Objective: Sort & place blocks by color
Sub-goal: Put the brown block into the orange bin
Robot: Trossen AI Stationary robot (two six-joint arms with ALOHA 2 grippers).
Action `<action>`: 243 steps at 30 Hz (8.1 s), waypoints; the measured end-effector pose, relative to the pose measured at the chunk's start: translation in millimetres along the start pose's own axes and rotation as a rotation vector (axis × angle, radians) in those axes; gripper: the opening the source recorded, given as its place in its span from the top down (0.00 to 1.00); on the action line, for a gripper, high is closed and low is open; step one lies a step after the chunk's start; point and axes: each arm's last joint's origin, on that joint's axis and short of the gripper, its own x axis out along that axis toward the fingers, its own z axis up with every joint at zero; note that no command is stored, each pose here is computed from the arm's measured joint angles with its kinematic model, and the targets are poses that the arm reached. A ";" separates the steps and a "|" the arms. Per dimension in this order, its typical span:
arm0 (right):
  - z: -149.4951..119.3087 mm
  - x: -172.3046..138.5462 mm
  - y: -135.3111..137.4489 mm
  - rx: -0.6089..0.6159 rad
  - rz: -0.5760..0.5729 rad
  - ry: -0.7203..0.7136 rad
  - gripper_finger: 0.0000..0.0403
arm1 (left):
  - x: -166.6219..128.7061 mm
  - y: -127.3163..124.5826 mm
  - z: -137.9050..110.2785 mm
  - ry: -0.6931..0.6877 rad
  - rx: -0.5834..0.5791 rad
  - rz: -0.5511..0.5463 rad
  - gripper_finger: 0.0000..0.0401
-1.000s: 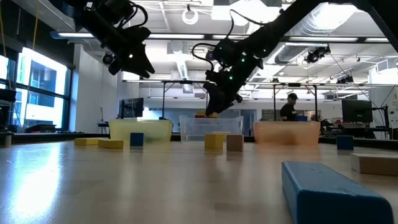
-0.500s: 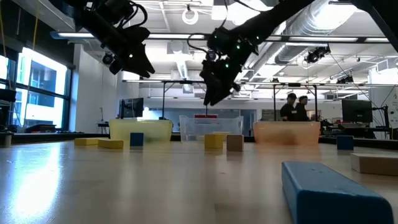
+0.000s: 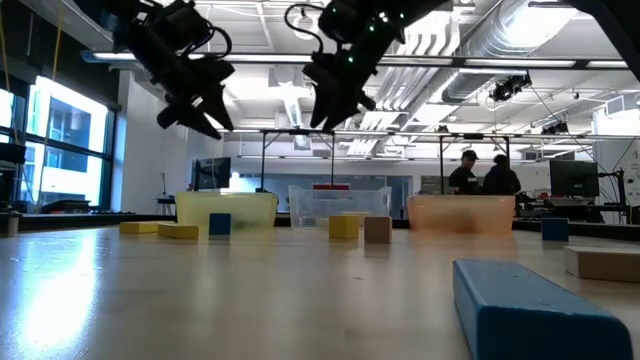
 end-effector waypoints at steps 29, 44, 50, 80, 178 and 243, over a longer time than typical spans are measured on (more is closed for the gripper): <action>-9.5 -30.9 36.4 -0.216 0.002 0.189 0.57 | -39.6 -114.1 -108.8 0.596 -0.114 -0.092 0.51; -9.0 -30.8 36.4 -0.242 0.009 0.184 0.57 | -88.7 -156.9 -177.2 0.655 -0.292 -0.030 0.51; -9.0 -30.7 36.4 -0.235 0.008 0.184 0.57 | -97.1 -167.4 -205.8 0.692 -0.311 0.017 0.51; -10.0 -30.5 36.4 -0.207 0.006 0.191 0.57 | -112.2 -217.3 -245.0 0.746 -0.362 0.070 0.51; -9.6 -31.1 43.8 -0.313 0.272 0.185 0.57 | -97.5 -223.6 -169.9 0.394 -0.059 0.026 0.73; 39.8 -74.3 101.5 -0.371 -0.053 -0.510 0.46 | -57.7 -14.1 93.9 -0.049 -0.037 -0.969 0.73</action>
